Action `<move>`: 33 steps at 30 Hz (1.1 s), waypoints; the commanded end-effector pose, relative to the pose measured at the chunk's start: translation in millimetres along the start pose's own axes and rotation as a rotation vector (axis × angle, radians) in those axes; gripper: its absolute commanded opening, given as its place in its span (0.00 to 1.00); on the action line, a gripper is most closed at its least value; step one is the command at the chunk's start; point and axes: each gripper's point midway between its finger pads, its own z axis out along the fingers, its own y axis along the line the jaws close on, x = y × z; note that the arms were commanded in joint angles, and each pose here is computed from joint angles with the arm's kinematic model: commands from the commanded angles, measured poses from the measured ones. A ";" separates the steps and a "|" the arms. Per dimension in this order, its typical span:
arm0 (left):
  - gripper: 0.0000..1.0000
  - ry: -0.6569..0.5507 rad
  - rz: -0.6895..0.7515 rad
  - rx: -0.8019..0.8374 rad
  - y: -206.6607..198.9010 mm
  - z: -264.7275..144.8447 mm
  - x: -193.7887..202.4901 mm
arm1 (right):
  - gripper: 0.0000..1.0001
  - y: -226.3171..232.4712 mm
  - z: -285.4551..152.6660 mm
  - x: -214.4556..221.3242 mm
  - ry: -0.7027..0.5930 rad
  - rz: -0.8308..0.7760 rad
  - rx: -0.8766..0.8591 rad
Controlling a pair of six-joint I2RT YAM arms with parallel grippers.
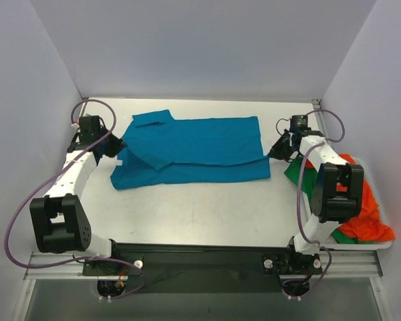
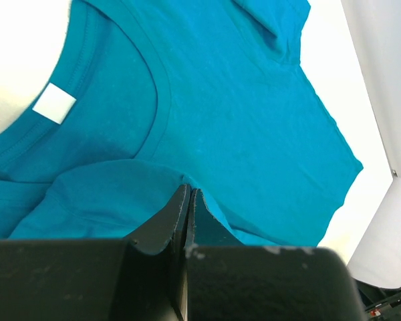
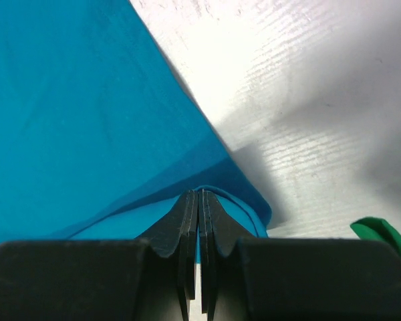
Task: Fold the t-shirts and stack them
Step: Fold the flattened tshirt in 1/3 of the way
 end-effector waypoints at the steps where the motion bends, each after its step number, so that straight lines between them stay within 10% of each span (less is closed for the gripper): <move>1: 0.00 -0.063 0.018 0.063 -12.1 -12.1 -18.4 | 0.00 16.0 -3.6 -11.0 -0.008 -0.015 -0.042; 23: 0.00 -0.025 0.011 0.017 7.2 17.9 -16.2 | 0.00 27.4 21.1 -16.9 0.020 -0.048 -0.024; 26: 0.07 -0.012 0.019 0.026 7.0 25.5 -16.3 | 0.24 27.9 19.8 -19.3 0.016 -0.064 -0.022; 30: 0.58 -0.034 0.026 0.048 3.3 22.8 -24.9 | 0.66 31.1 7.0 -21.7 0.003 -0.087 -0.028; 33: 0.67 -0.060 0.025 0.070 3.2 10.0 -30.6 | 0.70 27.6 -7.0 -15.1 -0.008 -0.099 -0.011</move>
